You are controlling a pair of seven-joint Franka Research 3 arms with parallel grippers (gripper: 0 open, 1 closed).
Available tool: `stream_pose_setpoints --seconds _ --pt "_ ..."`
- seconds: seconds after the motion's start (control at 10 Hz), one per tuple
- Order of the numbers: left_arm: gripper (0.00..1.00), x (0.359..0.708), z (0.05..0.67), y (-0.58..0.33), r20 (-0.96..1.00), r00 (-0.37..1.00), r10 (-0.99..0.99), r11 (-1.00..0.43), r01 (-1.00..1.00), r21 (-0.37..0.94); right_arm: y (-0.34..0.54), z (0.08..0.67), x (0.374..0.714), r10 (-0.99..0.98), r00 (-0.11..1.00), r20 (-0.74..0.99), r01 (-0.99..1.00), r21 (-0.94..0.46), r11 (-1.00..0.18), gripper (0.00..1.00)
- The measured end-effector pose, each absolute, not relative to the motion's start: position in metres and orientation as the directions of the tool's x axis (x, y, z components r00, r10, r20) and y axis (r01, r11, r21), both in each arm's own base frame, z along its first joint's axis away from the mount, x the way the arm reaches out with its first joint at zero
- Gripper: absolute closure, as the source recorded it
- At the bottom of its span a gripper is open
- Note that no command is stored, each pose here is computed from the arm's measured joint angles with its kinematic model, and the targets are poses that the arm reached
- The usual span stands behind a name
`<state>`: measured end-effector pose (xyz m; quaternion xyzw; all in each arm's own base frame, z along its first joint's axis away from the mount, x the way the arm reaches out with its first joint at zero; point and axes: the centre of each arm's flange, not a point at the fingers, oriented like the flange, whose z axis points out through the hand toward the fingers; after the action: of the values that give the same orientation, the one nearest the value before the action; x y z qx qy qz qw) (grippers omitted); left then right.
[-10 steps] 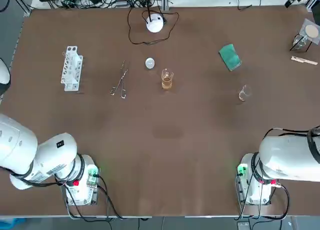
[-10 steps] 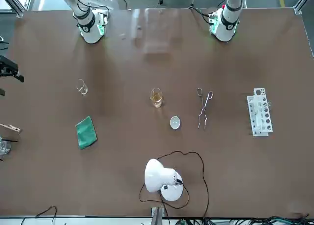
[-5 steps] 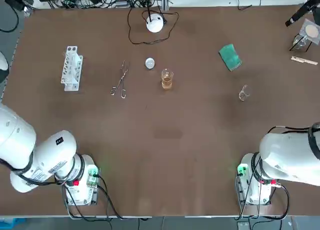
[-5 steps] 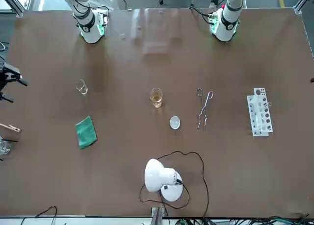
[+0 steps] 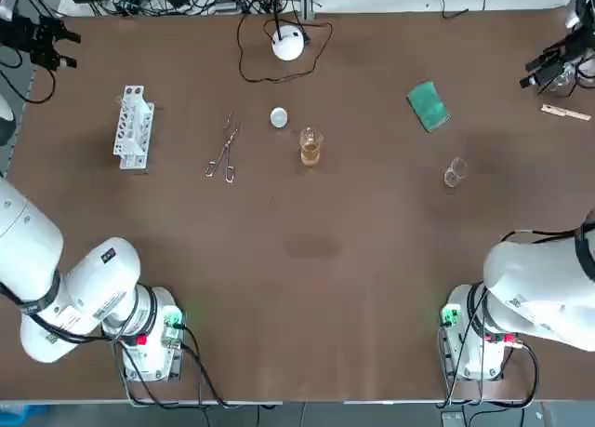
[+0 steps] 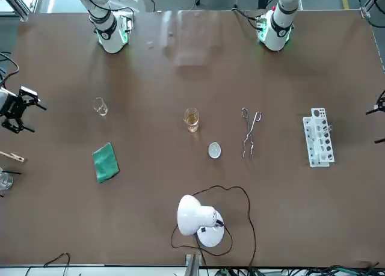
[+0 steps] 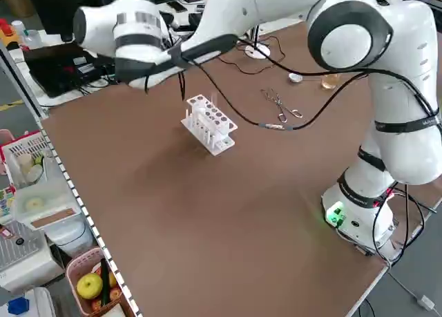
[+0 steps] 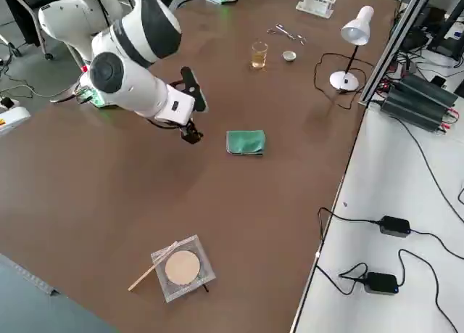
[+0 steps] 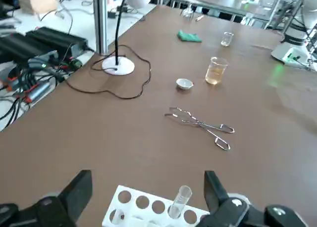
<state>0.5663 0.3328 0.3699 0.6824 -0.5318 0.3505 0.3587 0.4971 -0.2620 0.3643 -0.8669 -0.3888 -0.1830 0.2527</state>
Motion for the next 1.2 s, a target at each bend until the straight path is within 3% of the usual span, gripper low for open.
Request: stream_pose_setpoints --seconds 0.4,0.9,1.2 --pt "0.01 0.554 0.258 0.340 0.950 0.082 -0.300 -0.100 -0.994 0.054 -0.282 0.262 0.469 0.550 0.479 0.684 0.864 -0.260 -0.431 0.00" --pt "0.06 0.541 0.182 0.323 0.982 0.073 -0.172 -0.055 -0.996 0.065 -0.273 0.176 0.438 0.497 0.275 0.823 0.956 -0.179 -0.231 0.00" --pt "0.20 0.532 0.164 0.314 0.989 0.075 -0.125 -0.061 -0.996 0.068 -0.272 0.167 0.432 0.503 0.084 0.860 0.992 -0.024 -0.125 0.00"
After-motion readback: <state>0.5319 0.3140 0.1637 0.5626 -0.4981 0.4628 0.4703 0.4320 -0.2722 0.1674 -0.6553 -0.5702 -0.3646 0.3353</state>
